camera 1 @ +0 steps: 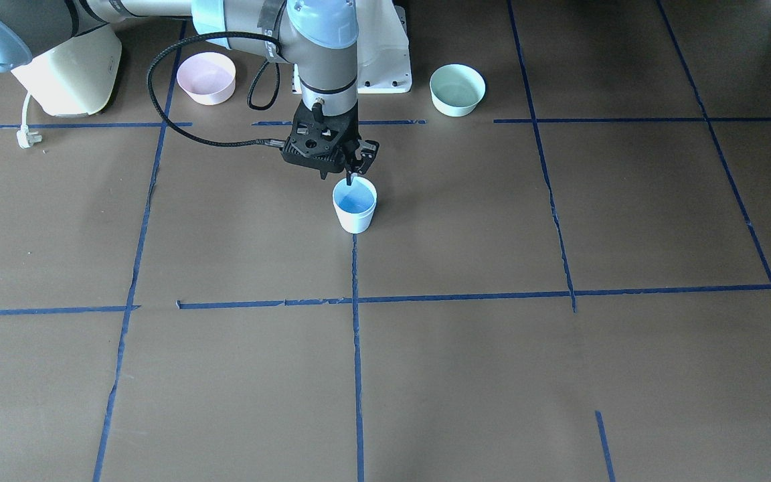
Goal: Stack blue cups with both arms
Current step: 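Open the right gripper and withdraw the right arm from the stack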
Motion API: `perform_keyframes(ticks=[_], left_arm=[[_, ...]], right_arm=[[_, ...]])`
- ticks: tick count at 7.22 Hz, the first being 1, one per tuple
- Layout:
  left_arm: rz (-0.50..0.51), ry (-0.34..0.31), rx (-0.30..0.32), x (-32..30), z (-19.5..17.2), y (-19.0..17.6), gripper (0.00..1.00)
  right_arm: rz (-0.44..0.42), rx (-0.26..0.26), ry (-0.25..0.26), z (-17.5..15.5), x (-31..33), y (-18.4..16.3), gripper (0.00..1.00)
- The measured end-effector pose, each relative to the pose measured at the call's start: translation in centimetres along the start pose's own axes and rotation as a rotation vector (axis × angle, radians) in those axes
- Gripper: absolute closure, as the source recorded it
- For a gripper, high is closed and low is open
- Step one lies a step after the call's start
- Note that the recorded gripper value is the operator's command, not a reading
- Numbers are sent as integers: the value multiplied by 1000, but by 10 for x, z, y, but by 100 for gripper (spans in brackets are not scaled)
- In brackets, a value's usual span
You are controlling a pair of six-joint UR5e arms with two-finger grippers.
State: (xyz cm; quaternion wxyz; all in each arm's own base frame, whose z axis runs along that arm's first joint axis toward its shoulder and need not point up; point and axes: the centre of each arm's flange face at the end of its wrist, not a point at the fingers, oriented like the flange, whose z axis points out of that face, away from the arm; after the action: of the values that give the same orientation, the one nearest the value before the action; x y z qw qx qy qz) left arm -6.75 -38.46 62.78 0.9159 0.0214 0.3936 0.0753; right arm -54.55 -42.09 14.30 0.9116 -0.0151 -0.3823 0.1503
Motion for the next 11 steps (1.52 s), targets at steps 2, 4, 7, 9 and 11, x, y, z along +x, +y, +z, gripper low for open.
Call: perform_keyframes(ticks=[2, 4, 7, 9, 11], left_arm=[[-4, -4, -6, -4, 3, -2, 0], [-5, -8, -10, -5, 4, -5, 0], [-11, -8, -17, -6, 5, -4, 0], [-21, -7, -30, -13, 12, 1, 0], [-26, -15, -38, -15, 14, 5, 0]], right_arm=[[-83, -44, 12, -2, 41, -59, 0], [-212, -117, 11, -14, 138, -158, 0], [-414, -141, 12, -43, 350, -238, 0], [-520, -146, 21, -65, 512, -250, 0], [-574, -152, 40, -77, 639, -235, 0]])
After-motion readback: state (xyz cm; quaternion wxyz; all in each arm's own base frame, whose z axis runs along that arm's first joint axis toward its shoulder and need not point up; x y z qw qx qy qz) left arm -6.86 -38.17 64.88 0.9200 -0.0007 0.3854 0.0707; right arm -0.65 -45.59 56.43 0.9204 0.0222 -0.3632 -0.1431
